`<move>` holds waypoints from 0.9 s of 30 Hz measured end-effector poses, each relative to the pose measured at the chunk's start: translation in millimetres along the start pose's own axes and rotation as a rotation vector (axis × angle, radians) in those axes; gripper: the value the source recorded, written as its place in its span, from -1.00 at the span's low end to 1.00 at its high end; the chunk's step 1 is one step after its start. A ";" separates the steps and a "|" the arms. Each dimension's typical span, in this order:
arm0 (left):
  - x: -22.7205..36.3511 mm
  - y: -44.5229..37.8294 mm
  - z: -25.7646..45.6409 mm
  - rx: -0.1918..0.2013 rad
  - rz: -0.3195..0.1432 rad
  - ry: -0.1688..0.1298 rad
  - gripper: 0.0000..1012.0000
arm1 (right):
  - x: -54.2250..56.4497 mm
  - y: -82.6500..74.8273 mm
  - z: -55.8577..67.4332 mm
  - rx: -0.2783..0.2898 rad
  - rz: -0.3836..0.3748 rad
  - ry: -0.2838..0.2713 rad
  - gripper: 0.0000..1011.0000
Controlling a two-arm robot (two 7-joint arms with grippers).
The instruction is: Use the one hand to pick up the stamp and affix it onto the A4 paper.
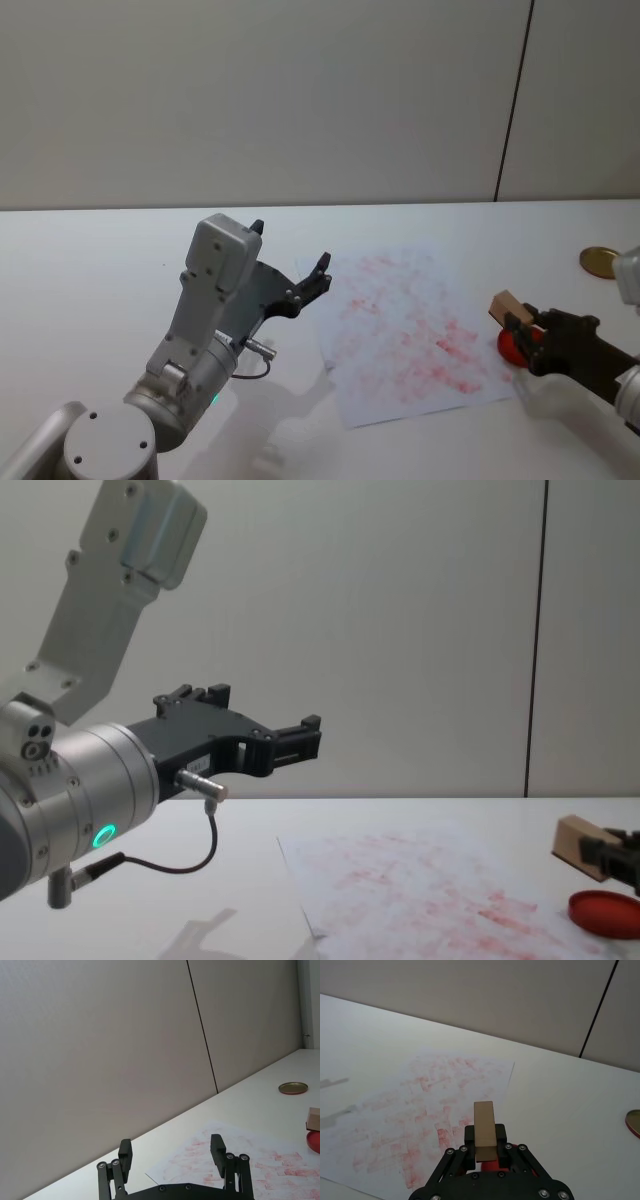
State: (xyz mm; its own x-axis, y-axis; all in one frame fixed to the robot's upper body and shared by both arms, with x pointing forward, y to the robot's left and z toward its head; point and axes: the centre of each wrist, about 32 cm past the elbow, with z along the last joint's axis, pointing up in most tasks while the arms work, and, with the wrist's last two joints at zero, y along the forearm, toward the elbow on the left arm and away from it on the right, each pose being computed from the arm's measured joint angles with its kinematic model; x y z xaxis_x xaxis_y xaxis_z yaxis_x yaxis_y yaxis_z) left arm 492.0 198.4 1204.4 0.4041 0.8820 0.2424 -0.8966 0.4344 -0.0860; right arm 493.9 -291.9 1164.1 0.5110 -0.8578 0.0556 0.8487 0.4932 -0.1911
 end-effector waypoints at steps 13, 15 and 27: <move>0.0 0.0 0.0 0.000 0.000 0.000 0.96 | 8.6 -0.9 -10.6 -0.032 -0.032 0.012 -0.57; 0.0 0.0 0.0 0.000 0.000 0.000 0.96 | 9.1 -0.5 -11.3 -0.034 -0.035 0.013 -0.57; 0.0 0.0 0.0 0.000 0.000 0.000 0.96 | 10.2 4.7 -17.1 -0.061 -0.039 0.019 -0.57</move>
State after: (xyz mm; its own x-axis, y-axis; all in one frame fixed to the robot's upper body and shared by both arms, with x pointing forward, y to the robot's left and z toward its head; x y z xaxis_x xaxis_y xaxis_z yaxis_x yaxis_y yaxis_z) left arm 492.0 198.4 1204.4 0.4040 0.8820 0.2425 -0.8966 0.4343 -0.0859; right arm 500.8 -300.7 1147.0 0.4742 -0.8792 0.0459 0.8579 0.4497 -0.2485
